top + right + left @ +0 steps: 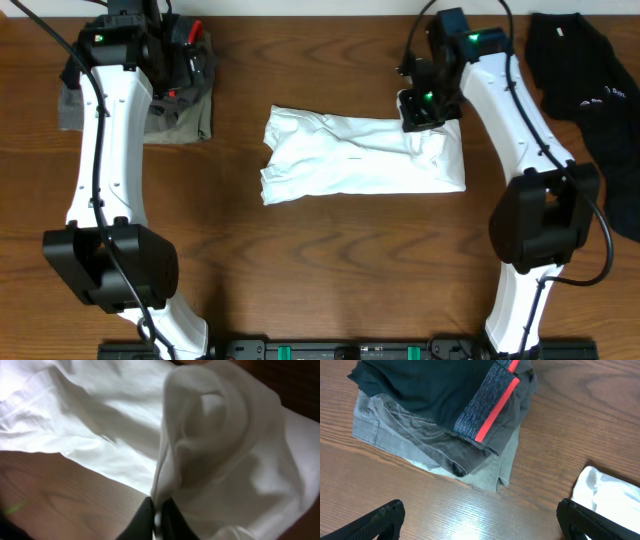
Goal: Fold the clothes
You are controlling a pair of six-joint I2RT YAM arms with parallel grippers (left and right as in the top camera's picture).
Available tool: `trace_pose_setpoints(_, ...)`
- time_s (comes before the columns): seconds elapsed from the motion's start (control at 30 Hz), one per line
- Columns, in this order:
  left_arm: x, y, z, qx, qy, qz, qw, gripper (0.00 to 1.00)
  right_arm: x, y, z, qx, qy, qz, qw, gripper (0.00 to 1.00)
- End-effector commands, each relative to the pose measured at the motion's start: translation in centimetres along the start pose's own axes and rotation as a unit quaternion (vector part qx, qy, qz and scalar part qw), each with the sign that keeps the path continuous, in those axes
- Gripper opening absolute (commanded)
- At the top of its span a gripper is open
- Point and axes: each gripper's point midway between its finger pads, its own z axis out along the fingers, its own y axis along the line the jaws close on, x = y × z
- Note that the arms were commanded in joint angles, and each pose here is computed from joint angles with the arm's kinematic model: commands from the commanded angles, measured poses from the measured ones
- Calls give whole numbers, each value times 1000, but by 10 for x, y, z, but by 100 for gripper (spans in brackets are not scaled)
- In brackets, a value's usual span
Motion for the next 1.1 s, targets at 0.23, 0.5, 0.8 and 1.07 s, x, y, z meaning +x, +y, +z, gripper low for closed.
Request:
trace_pose_setpoints(0.23,-7,4,-14,-2,-19,-10,1000,98,0,25,1,3,-3,-17,1000,38)
trace_pose_setpoints(0.5,-6,4,-12,-2,-16,-10,1000,98,18,13,0,28,32,-2,999,39)
trace_pose_setpoints(0.8,8,-30,-11,93,19,-4,995,98,34,-2,28,54,58,22,997,18)
trace_pose_setpoints(1.07,70,-82,22,206,112,74,969,98,20,-22,7,57,22,52,997,22)
